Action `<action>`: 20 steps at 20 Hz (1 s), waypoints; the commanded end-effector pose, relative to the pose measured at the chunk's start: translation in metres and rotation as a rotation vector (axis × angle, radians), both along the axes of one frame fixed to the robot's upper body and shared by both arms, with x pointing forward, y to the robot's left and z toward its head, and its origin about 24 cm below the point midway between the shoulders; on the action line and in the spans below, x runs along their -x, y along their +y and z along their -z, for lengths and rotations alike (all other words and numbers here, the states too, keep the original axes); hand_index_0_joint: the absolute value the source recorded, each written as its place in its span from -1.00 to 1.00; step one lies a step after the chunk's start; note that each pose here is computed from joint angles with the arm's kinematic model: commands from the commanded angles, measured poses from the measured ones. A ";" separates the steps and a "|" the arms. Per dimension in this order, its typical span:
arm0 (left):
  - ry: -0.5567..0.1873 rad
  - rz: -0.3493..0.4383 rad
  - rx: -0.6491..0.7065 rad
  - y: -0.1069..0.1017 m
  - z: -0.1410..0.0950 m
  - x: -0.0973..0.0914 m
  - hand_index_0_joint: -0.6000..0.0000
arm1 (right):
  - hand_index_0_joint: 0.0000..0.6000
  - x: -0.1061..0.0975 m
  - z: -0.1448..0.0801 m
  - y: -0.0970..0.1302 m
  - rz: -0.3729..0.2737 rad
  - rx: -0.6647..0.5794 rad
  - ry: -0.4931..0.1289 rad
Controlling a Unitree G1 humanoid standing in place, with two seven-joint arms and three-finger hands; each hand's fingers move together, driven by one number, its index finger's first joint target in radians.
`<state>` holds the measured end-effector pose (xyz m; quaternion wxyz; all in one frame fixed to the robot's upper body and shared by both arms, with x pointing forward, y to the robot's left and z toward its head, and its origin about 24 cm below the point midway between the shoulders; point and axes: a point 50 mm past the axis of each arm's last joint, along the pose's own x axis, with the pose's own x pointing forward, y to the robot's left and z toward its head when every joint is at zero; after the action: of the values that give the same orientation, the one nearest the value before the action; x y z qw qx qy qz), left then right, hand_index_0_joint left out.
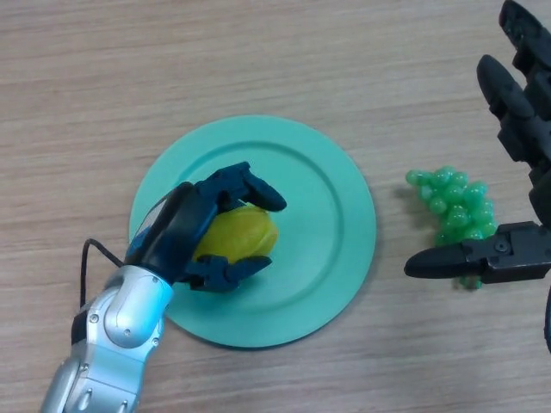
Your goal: Pick up the yellow starfruit and place it on the plate
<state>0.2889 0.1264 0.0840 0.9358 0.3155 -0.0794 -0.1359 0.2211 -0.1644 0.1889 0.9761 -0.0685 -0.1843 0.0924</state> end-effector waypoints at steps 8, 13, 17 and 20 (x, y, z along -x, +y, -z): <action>-0.390 -0.027 0.313 0.018 -0.092 0.022 1.00 | -1.00 0.008 -0.027 0.001 0.005 0.040 -0.196; -0.349 0.110 0.741 0.052 -0.130 0.058 1.00 | -1.00 0.006 -0.030 0.004 0.004 0.019 -0.213; -0.371 0.025 0.673 0.070 -0.124 0.066 1.00 | -1.00 0.003 -0.028 0.003 0.008 0.018 -0.211; -0.386 0.015 0.661 0.075 -0.124 0.068 1.00 | -1.00 0.001 -0.027 0.003 0.004 0.021 -0.216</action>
<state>0.2329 0.1904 0.1768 0.9796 -0.0150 -0.1922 -0.0573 0.2316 -0.1571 0.1866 0.9766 -0.0778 -0.1739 0.0995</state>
